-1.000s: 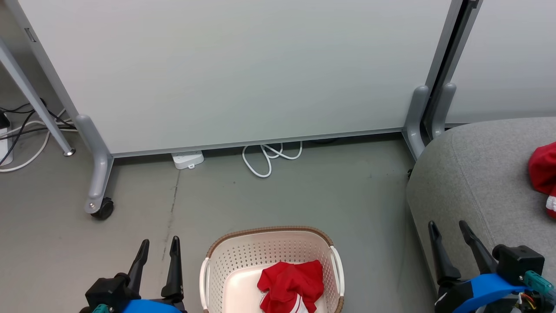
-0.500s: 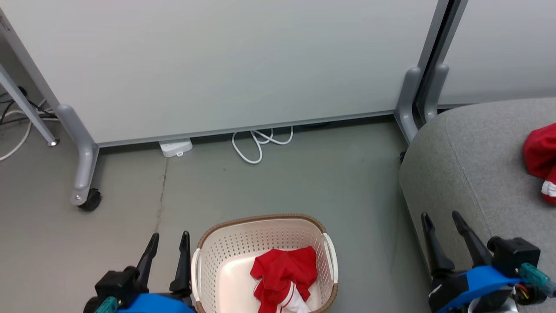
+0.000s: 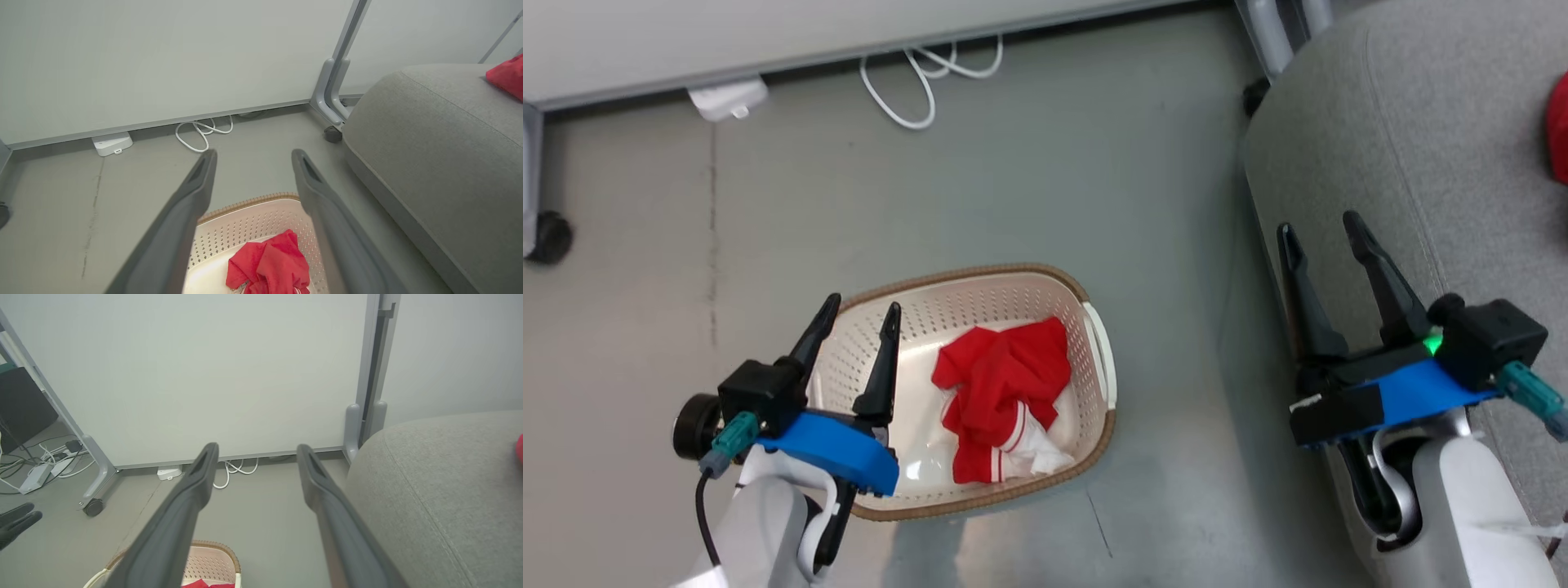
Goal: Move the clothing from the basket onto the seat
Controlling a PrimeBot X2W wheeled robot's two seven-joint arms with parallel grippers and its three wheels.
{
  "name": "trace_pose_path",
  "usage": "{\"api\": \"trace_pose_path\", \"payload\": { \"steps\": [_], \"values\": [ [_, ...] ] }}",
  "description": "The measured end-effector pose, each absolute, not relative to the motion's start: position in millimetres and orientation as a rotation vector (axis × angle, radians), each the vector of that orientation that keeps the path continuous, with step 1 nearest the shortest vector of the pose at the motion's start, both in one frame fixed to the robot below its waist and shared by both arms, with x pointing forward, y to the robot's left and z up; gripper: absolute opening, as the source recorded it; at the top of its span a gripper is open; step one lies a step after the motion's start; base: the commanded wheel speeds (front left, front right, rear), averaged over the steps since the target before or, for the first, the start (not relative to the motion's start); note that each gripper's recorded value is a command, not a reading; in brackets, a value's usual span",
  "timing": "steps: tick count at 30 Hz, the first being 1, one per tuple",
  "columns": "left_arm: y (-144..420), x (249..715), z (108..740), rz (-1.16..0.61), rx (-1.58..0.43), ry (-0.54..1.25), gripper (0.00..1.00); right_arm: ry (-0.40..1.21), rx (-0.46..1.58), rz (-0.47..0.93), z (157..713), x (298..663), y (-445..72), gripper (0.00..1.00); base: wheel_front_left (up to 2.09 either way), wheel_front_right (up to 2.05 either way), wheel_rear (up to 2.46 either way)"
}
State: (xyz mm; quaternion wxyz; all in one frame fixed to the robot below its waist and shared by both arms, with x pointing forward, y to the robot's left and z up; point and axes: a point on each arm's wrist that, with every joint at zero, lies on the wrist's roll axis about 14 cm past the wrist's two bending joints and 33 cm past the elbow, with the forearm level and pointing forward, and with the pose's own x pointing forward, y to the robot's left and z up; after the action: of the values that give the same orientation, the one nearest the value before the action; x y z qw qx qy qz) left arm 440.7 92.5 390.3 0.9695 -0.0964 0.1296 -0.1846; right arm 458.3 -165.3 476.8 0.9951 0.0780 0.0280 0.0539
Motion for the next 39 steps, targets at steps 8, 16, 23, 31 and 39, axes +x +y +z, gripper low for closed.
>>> {"api": "trace_pose_path", "payload": {
  "steps": [8,16,23,31,39],
  "values": [
    [53.8,461.9,293.1,-0.538,-0.144,0.490,1.00,0.102,0.136,0.089,433.5,492.7,-176.0,1.00,0.00,0.00,0.00],
    [15.8,433.3,192.0,-0.727,-0.083,0.773,1.00,0.175,0.140,0.055,381.3,502.1,-191.2,1.00,0.00,0.00,0.00],
    [14.4,417.0,126.2,-0.739,-0.044,0.945,1.00,0.277,0.167,0.023,335.8,488.1,-199.6,1.00,0.00,0.00,0.00],
    [22.6,399.4,85.6,-0.700,0.011,1.088,1.00,0.311,0.165,0.017,320.1,485.2,-203.2,1.00,0.00,0.00,0.00],
    [23.6,397.3,80.4,-0.691,0.015,1.127,0.00,0.316,0.170,0.019,317.2,485.8,-202.6,1.00,0.00,0.00,0.00]
  ]
}}
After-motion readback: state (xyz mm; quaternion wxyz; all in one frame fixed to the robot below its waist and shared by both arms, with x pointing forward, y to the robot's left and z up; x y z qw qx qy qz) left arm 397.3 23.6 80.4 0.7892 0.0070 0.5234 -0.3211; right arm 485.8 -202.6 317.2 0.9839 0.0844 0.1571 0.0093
